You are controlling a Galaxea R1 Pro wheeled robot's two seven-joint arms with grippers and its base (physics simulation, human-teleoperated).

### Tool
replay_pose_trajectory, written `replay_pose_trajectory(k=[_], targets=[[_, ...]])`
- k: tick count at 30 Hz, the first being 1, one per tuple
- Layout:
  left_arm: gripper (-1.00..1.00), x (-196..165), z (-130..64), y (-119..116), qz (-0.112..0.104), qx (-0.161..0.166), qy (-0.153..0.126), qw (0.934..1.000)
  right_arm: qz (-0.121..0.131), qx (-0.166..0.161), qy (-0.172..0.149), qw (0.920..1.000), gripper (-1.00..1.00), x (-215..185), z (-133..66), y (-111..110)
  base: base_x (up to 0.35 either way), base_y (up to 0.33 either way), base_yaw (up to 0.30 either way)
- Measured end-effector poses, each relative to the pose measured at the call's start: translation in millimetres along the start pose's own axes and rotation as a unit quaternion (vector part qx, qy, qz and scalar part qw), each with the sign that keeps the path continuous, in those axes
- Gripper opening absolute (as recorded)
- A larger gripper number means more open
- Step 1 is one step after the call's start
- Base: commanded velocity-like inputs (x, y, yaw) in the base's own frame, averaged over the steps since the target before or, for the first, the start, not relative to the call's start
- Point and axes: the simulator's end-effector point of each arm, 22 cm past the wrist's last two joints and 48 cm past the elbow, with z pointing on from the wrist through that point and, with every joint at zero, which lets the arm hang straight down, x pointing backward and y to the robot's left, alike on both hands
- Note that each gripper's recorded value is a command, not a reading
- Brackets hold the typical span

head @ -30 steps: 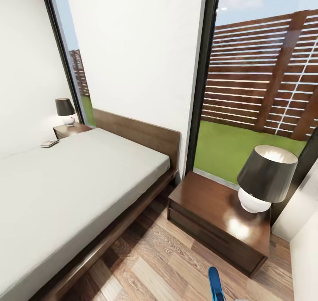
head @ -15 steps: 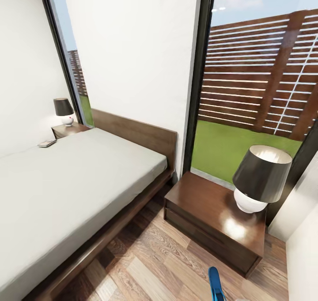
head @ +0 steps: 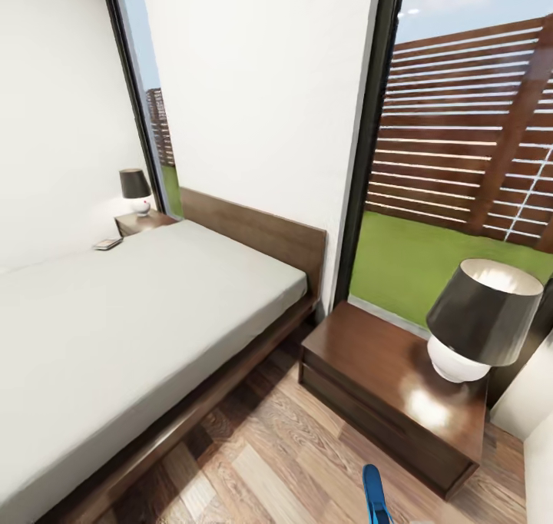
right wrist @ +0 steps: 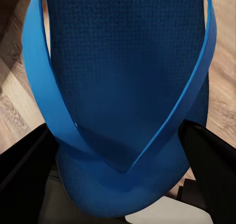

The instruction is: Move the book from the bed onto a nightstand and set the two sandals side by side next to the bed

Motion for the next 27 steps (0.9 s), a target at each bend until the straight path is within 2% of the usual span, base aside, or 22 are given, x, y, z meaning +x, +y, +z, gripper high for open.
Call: replay_pose_trajectory(k=[3, 12, 19, 27], targets=[[1.00, -0.1, 0.1, -0.2, 0.000, 0.000, 0.000, 1.0000, 0.000, 0.000, 0.000, 1.0000, -1.00, 0.3, -0.1, 0.0, 0.000, 0.000, 0.169], [1.00, -0.1, 0.1, -0.3, 0.000, 0.000, 0.000, 1.0000, 0.000, 0.000, 0.000, 1.0000, -1.00, 0.1, -0.1, 0.1, -0.001, 0.000, 0.019], [1.00, 0.0, 0.3, -0.2, 0.000, 0.000, 0.000, 1.0000, 0.000, -0.001, 0.000, 1.0000, -1.00, 0.2, 0.1, 0.1, -0.187, 0.000, 0.000], [1.00, -0.1, 0.1, -0.3, 0.000, 0.000, 0.000, 1.0000, 0.000, -0.001, 0.000, 1.0000, -1.00, 0.1, -0.1, 0.2, -0.022, 0.000, 0.000]])
